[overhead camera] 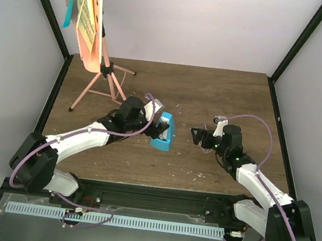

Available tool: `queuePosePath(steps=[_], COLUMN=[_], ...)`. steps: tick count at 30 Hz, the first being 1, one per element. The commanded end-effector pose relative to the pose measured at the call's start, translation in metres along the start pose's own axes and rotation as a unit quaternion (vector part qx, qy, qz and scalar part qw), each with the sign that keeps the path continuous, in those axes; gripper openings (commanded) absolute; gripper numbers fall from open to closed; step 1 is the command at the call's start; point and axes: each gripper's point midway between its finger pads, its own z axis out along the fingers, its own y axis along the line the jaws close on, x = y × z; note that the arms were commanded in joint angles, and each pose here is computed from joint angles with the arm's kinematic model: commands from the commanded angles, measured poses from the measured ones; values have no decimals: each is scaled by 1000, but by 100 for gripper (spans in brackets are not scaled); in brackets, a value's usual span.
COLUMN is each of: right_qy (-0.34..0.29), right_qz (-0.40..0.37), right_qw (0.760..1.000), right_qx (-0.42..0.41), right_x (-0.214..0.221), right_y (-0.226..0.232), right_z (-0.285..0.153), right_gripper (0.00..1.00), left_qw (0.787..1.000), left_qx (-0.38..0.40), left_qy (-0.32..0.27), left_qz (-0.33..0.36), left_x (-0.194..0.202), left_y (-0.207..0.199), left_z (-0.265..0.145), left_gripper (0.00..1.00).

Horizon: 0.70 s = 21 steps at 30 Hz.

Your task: Pack up the instrument practice props

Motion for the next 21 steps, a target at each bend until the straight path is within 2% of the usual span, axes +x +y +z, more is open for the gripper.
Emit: queuePosePath(steps=[1,16,21], right_qy=[-9,-5,-10], right_qz=[9,13,12], right_qw=[1000,1000,1000], right_qx=[1,-10,-8], right_x=[-4,-5,-6], right_y=[-3,1,1], right_z=[3,8,4], right_gripper=[100,100,100], left_qw=[999,999,999], left_qx=[11,-4,-8], left_qy=[-19,-13,-9], left_qz=[23,44,47], left_x=[-3,4,7], left_y=[-5,-6,-5], left_z=[1,1,3], left_gripper=[95,86,78])
